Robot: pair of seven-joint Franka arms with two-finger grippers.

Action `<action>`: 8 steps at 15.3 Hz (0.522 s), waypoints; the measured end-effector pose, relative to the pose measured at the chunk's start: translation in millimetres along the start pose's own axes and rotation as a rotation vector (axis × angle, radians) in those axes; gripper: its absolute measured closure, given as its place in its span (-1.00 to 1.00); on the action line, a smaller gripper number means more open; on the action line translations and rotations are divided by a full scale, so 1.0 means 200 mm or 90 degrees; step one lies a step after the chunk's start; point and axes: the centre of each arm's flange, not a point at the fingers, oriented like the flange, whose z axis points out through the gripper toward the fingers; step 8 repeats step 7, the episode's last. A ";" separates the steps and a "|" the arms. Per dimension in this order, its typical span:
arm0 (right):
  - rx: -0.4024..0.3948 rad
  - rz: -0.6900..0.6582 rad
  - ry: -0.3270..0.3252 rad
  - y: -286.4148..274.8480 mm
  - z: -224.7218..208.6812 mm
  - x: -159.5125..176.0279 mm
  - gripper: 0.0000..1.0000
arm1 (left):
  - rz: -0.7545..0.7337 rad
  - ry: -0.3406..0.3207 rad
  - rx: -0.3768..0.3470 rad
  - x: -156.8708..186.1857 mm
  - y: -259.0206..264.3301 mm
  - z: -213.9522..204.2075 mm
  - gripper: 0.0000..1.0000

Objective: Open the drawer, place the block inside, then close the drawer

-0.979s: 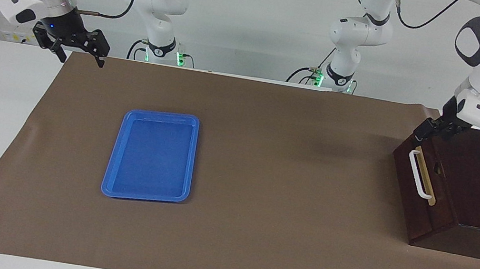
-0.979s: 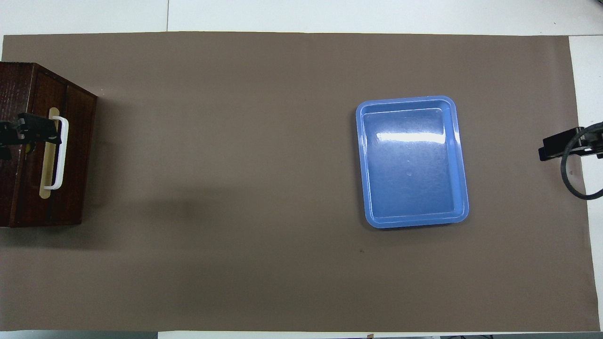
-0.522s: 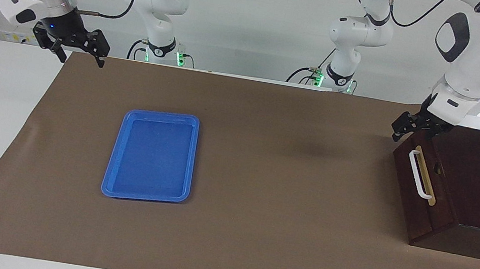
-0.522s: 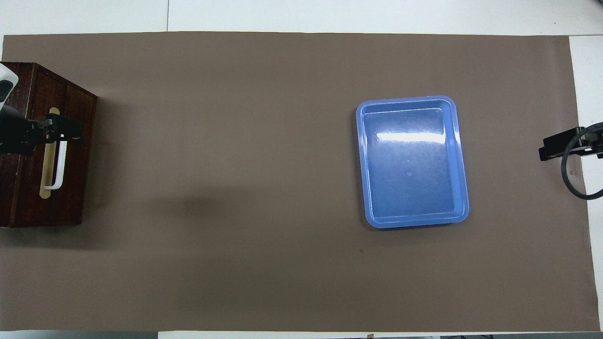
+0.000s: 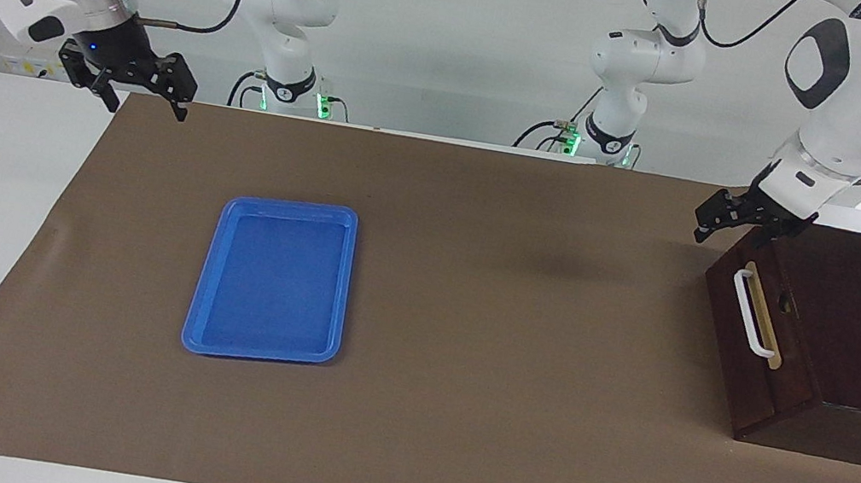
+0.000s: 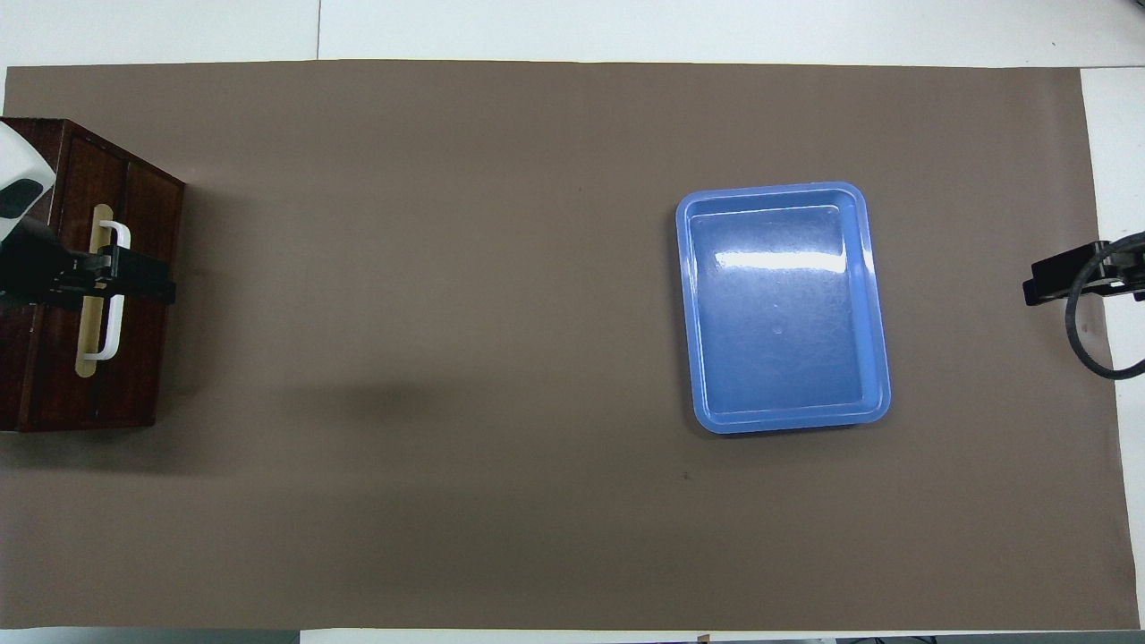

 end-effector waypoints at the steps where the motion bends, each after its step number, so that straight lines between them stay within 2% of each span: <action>1: 0.000 0.000 0.000 0.00 0.00 0.00 -1.00 | 0.001 -0.003 0.001 0.00 0.00 0.00 -1.00; 8: 0.000 0.000 0.000 0.00 0.00 0.00 -1.00 | 0.003 -0.009 0.003 -0.01 0.00 0.00 -1.00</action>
